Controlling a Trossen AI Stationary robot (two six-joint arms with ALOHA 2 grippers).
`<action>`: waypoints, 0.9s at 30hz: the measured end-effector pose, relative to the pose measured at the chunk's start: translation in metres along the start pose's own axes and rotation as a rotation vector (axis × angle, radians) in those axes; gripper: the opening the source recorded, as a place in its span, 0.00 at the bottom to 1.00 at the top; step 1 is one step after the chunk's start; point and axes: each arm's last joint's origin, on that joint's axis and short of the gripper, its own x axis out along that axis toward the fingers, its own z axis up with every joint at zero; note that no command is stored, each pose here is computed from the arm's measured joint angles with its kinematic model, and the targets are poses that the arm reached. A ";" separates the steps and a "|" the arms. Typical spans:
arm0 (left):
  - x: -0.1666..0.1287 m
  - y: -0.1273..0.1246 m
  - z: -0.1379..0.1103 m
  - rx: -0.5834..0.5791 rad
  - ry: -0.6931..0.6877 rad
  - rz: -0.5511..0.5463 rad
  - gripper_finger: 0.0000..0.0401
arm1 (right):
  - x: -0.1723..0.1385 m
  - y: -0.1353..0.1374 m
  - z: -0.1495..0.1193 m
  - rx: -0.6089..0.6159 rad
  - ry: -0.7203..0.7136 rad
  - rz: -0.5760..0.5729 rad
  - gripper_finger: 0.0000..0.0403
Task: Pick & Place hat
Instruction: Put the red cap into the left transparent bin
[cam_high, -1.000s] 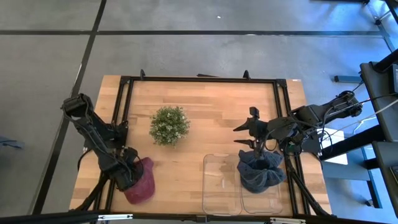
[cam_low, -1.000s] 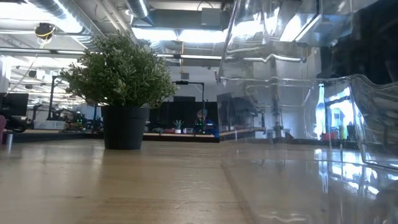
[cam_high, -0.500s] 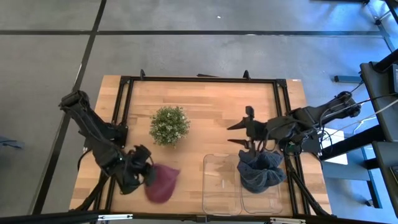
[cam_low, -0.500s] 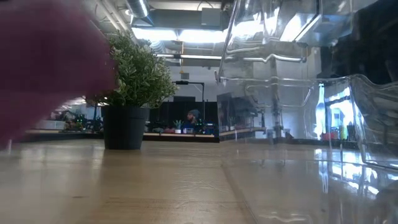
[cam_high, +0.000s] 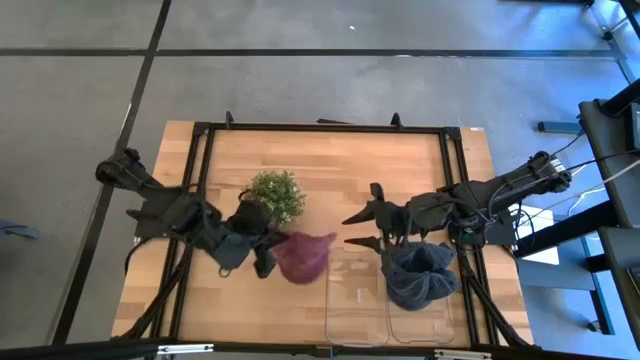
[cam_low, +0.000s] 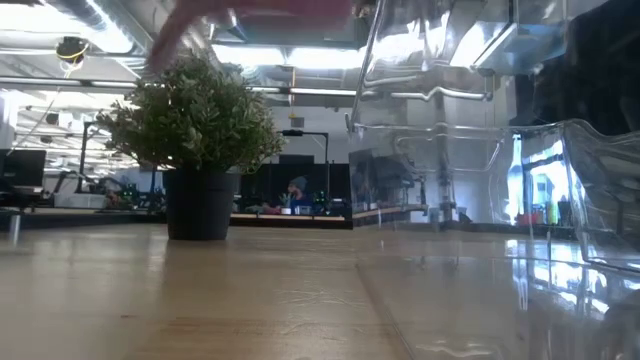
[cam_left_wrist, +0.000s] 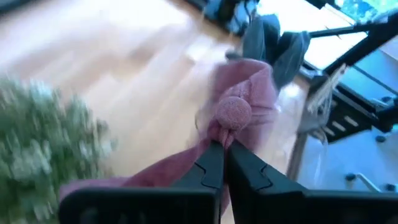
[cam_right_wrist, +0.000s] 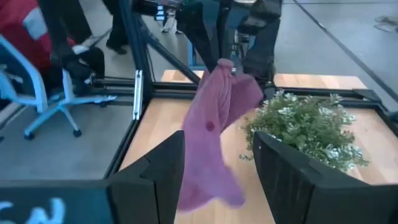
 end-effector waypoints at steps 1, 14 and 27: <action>0.001 -0.001 0.006 0.019 -0.016 0.008 0.01 | 0.000 -0.001 0.002 0.009 -0.002 0.001 0.47; 0.060 -0.017 0.049 0.274 -0.094 0.065 0.01 | 0.014 -0.011 0.050 0.040 0.226 0.069 0.47; 0.071 -0.038 0.062 0.322 -0.140 0.050 0.01 | 0.020 -0.015 0.058 0.129 0.425 -0.103 0.42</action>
